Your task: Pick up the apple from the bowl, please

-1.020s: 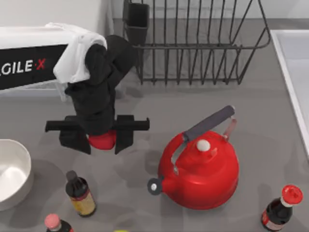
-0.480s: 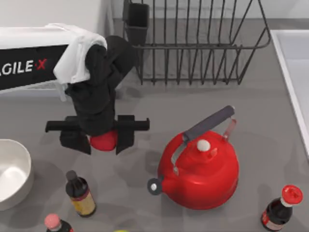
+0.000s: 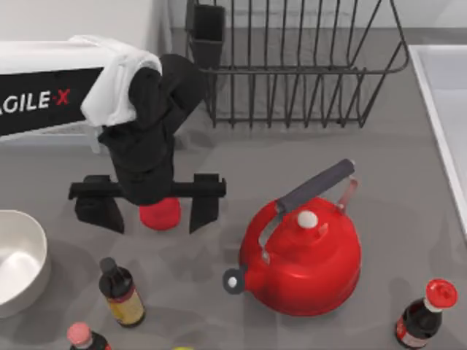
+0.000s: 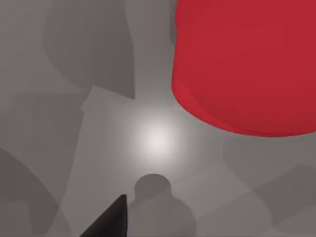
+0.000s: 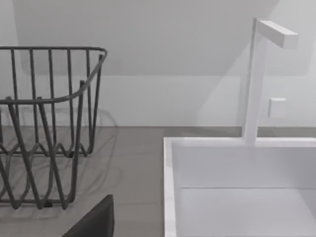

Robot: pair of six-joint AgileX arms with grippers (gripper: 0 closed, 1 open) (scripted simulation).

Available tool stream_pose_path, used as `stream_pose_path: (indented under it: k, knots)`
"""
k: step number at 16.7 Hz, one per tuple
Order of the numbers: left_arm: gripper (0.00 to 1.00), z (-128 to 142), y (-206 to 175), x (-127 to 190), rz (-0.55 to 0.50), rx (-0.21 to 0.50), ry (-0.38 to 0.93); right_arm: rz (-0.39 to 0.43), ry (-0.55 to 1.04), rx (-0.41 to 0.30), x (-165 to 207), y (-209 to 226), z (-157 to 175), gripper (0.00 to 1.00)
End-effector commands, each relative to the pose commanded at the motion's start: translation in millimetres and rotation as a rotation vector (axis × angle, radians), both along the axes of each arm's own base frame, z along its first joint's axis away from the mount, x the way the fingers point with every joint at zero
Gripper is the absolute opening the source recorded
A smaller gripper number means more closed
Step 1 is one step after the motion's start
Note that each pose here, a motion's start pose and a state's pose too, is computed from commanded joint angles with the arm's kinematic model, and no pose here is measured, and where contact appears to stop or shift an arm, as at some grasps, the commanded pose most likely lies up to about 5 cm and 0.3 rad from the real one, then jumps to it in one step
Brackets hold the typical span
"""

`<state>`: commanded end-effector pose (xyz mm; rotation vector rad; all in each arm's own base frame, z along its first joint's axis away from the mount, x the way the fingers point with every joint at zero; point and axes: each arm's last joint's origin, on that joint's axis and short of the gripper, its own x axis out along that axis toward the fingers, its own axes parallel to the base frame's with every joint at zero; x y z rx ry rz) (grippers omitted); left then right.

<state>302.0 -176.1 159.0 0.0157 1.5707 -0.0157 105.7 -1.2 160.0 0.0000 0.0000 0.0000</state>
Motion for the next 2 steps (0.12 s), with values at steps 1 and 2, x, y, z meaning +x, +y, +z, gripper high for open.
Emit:
stream_pose_path:
  k: [1,2]
  knots:
    - [1.0,0.0,0.0,0.0,0.0,0.0,0.0,0.0,0.0,0.0,0.0,0.0,0.0,1.0]
    - [1.0,0.0,0.0,0.0,0.0,0.0,0.0,0.0,0.0,0.0,0.0,0.0,0.0,1.0]
